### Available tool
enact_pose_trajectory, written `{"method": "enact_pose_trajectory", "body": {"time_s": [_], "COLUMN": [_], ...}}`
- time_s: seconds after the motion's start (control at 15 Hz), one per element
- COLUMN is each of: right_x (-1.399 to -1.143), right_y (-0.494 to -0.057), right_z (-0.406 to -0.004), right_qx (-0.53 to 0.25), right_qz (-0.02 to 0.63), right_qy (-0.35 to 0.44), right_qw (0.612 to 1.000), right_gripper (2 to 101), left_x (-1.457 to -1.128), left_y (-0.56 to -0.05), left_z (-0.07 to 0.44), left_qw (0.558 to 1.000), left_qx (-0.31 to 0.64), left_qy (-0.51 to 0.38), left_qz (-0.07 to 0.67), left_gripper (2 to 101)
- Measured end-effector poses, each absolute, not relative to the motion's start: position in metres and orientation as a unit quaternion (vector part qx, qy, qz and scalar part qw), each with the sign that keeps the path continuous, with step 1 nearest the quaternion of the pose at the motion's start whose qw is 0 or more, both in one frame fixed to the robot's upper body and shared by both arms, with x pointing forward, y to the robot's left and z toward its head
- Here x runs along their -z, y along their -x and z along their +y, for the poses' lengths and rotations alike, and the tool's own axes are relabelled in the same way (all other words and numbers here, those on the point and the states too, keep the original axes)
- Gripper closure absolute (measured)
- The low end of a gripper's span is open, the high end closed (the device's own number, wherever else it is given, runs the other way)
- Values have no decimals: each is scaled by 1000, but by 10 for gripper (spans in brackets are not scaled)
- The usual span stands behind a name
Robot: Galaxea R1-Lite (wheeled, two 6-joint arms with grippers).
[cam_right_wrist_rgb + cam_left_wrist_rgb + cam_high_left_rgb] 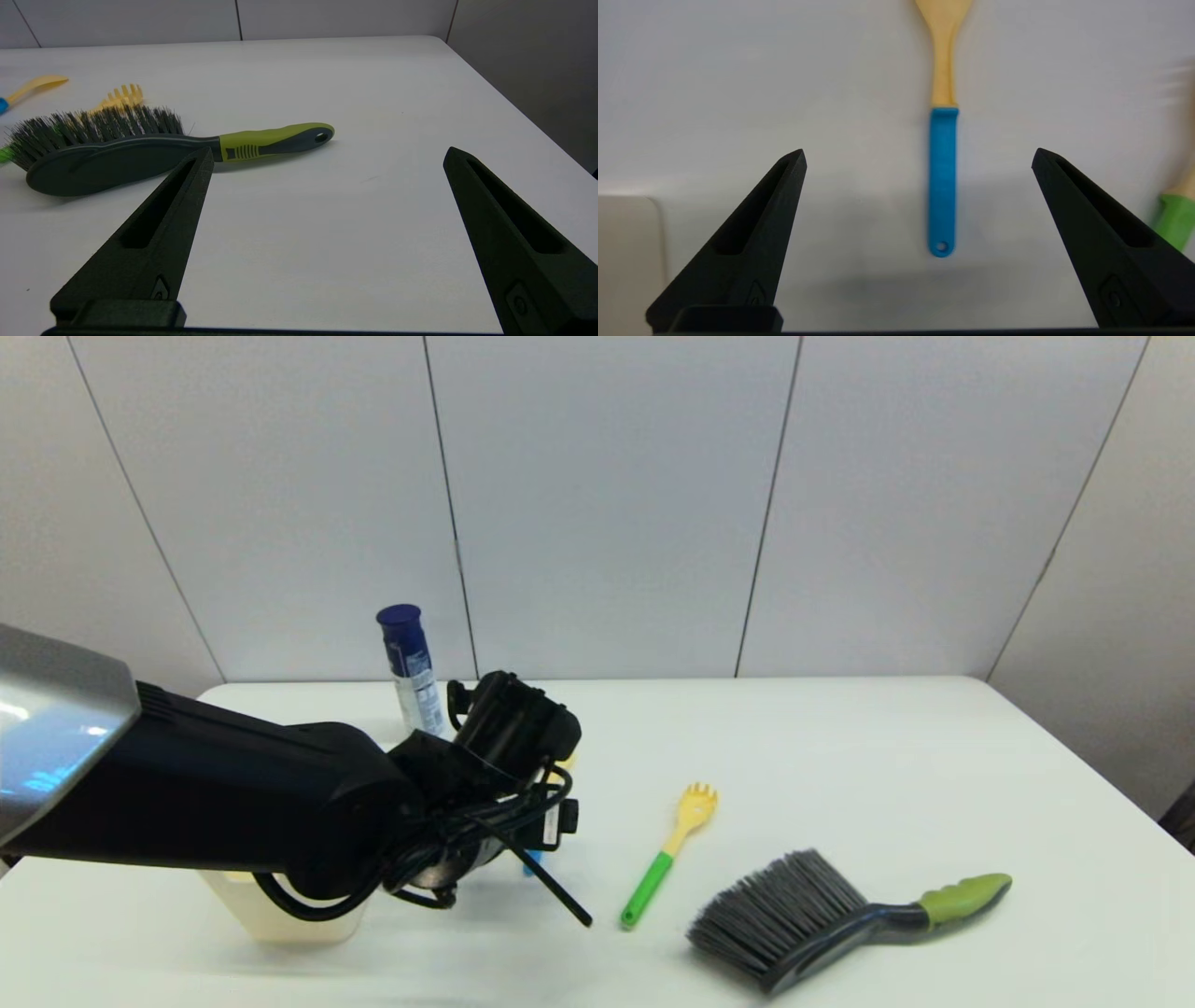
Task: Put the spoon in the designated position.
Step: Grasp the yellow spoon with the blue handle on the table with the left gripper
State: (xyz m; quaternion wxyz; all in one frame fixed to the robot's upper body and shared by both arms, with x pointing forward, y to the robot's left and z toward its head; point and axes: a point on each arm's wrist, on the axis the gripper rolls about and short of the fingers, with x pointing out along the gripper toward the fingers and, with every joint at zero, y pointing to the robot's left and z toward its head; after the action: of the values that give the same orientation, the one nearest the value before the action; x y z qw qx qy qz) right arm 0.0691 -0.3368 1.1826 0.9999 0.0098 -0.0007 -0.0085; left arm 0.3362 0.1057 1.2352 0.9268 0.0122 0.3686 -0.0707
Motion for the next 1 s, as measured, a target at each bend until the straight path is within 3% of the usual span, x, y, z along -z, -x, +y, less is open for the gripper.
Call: {"method": "enact_pose_trajectory", "body": {"time_s": [0.2,1.0], "right_x": [-1183,-1183], "right_y": [-69,-69], "right_z": [-337,-337], "right_qx": [9,9], "right_qz": [-1,-1], "right_qy": [-10,-10], "right_qw": [1000,1000], "right_gripper": [50,50], "left_x": [-1230,-1199], "left_y": [-331,-345], "left_z": [97,79], "left_qw": [925,924], "left_qx": [57,63], "left_qy": [21,-12], "left_qz": [374,377], "left_gripper": [53,53]}}
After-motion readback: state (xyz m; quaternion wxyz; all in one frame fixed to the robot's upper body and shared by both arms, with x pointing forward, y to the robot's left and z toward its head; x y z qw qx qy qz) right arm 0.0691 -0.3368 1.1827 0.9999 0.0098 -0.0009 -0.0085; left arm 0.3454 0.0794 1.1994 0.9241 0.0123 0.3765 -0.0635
